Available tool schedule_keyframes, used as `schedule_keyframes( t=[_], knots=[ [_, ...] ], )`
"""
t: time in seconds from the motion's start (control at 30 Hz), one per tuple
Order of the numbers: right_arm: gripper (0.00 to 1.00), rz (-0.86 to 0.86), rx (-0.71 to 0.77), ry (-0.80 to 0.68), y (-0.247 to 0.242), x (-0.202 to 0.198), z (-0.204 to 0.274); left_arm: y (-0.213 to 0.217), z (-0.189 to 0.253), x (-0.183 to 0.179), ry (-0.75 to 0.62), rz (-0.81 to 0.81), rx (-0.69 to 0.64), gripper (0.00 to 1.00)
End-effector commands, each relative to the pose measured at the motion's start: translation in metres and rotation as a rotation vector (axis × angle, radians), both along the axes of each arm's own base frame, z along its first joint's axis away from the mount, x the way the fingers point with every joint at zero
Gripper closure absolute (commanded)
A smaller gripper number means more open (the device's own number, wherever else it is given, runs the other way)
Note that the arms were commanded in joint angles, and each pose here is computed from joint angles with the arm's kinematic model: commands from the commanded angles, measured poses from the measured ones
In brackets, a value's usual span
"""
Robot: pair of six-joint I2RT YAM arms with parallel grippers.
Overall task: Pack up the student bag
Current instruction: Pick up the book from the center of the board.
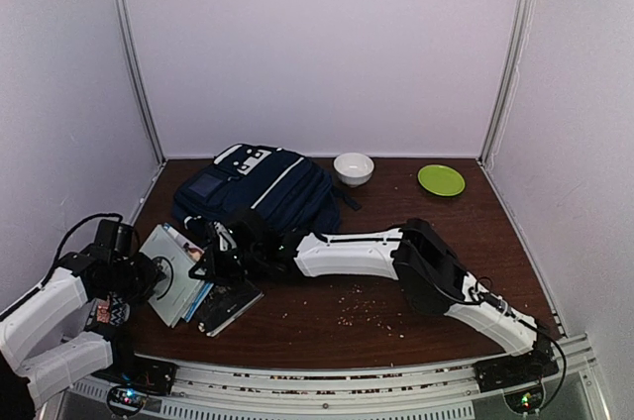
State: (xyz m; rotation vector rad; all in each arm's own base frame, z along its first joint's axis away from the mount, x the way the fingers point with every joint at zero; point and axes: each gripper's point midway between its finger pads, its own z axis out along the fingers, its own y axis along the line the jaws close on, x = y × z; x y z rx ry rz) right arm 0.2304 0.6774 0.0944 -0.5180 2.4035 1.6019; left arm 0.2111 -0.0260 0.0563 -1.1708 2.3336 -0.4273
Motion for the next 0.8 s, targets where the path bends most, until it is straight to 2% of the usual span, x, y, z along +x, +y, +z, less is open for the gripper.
schedule_keyframes(
  t=[0.0, 0.23, 0.4, 0.47, 0.6, 0.77],
  knots=[
    [1.00, -0.001, 0.200, -0.076, -0.008, -0.001, 0.106, -0.014, 0.055, 0.014, -0.103, -0.109, -0.004, 0.17],
    [1.00, -0.047, 0.293, -0.129, -0.048, 0.011, 0.176, -0.010, 0.163, 0.025, -0.323, -0.153, 0.066, 0.08],
    [1.00, -0.054, 0.337, -0.153, -0.076, 0.008, 0.210, -0.010, 0.211, 0.029, -0.420, -0.188, 0.098, 0.06],
    [1.00, -0.116, 0.347, -0.203, -0.119, 0.011, 0.235, -0.015, 0.233, 0.037, -0.481, -0.241, 0.142, 0.06],
    [1.00, -0.254, 0.228, -0.281, -0.194, 0.027, 0.220, -0.038, 0.248, 0.056, -0.541, -0.386, 0.266, 0.05],
    [1.00, -0.470, 0.073, -0.414, -0.295, 0.037, 0.226, -0.106, 0.253, 0.085, -0.516, -0.588, 0.493, 0.02]
  ],
)
